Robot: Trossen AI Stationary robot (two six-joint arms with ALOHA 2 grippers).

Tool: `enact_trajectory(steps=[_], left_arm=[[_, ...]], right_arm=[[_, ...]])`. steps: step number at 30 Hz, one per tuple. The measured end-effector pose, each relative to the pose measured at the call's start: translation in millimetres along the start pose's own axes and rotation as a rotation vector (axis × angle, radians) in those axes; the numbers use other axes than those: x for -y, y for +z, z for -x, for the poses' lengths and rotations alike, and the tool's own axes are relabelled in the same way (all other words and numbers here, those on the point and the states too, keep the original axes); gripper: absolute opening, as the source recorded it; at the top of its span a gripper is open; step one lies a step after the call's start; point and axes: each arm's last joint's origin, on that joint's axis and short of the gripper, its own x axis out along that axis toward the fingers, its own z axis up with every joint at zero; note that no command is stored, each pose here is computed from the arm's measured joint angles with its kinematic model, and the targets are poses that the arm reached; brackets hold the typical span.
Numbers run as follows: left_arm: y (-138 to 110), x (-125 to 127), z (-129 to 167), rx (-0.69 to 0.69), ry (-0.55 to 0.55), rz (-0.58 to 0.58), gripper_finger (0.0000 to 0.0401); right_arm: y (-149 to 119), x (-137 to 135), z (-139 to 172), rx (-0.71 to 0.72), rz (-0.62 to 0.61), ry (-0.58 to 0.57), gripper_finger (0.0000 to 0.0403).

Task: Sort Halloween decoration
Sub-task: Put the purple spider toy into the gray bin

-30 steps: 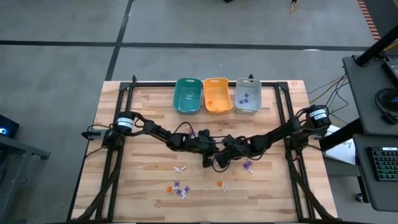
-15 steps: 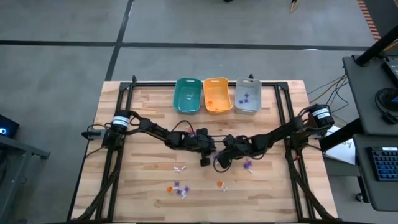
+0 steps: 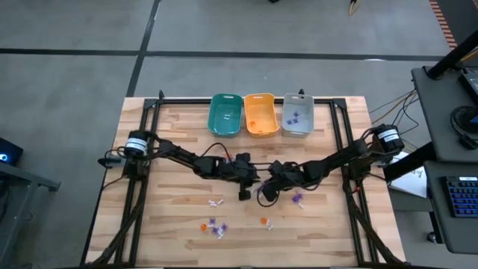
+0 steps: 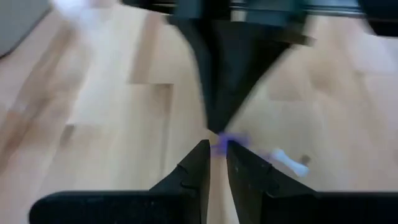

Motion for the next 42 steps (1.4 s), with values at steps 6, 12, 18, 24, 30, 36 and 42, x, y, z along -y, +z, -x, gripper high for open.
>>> enact_trajectory(steps=[6,12,18,24,30,36,42], left_arm=[[-9,2,-12,0.015,-0.030,-0.014,0.0036],[-19,1,-27,0.034,-0.005,0.005,0.0036],[-21,-2,-33,0.070,0.035,0.020,0.0036],[-31,-4,-41,0.055,0.041,0.037,0.0036],[-34,-4,-44,0.051,0.041,0.061,0.0036],[-34,-4,-44,0.044,0.042,0.061,0.0036],[-35,-4,-44,0.041,0.042,0.060,0.0036]], right_arm=[[-5,8,9,-0.109,-0.077,-0.068,0.0009],[-7,4,14,-0.126,-0.134,-0.039,0.0012],[-5,0,13,-0.094,-0.146,0.003,0.0055],[-8,1,5,-0.099,-0.150,-0.012,0.0110],[-10,2,-2,-0.081,-0.150,-0.026,0.0153],[-5,-1,0,-0.042,-0.024,-0.012,0.0158],[-10,-8,2,-0.047,0.315,0.014,0.0157]])
